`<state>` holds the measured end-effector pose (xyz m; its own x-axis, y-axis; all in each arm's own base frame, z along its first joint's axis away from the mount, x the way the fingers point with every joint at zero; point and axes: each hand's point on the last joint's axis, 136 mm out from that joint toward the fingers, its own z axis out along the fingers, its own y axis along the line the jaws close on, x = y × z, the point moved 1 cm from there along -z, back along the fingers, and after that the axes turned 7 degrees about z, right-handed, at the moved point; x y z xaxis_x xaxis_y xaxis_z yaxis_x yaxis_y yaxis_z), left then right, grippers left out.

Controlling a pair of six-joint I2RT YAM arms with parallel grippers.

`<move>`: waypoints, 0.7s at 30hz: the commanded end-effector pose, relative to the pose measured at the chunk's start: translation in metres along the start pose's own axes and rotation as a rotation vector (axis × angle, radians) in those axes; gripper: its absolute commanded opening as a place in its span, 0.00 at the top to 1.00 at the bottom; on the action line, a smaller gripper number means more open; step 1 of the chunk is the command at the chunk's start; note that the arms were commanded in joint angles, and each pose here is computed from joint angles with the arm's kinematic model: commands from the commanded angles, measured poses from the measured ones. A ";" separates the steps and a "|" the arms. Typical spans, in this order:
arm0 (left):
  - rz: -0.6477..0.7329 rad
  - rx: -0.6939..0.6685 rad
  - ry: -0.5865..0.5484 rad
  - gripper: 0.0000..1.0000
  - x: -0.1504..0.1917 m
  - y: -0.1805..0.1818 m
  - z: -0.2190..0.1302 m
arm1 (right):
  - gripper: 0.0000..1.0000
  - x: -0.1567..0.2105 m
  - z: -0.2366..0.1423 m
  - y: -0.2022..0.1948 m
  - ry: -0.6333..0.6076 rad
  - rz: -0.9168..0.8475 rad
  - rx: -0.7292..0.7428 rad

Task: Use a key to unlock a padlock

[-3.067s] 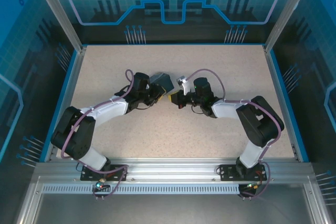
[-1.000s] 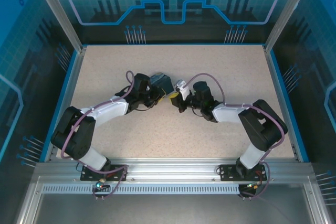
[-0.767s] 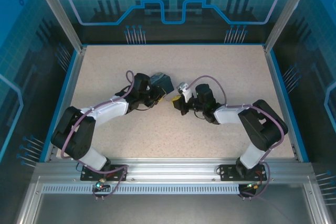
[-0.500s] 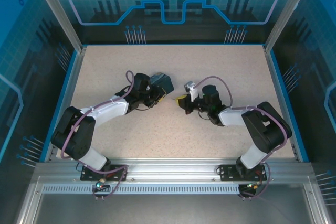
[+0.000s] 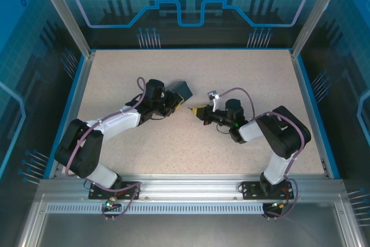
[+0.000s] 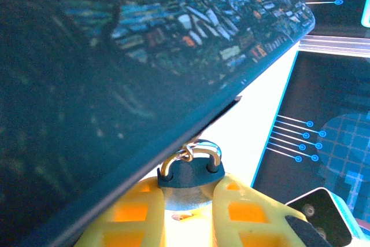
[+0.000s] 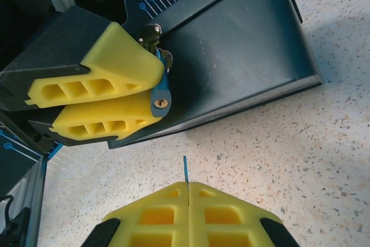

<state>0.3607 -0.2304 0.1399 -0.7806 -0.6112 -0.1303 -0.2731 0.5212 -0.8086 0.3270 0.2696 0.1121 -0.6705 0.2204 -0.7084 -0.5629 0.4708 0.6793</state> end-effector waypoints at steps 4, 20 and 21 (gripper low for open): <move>-0.014 0.107 0.000 0.90 0.000 -0.028 -0.009 | 1.00 -0.017 0.012 0.011 -0.057 0.024 -0.092; -0.007 0.095 0.003 0.90 0.000 -0.025 -0.007 | 1.00 -0.023 0.017 0.017 -0.089 0.012 -0.119; -0.007 0.090 0.003 0.90 0.000 -0.024 -0.006 | 1.00 -0.024 0.017 0.018 -0.092 0.009 -0.121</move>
<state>0.3634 -0.2324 0.1451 -0.7678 -0.6321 -0.1042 -0.2862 0.4839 -0.8270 0.3392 0.2822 0.1253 -0.6614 0.2833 -0.6945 -0.5810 0.3920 0.7133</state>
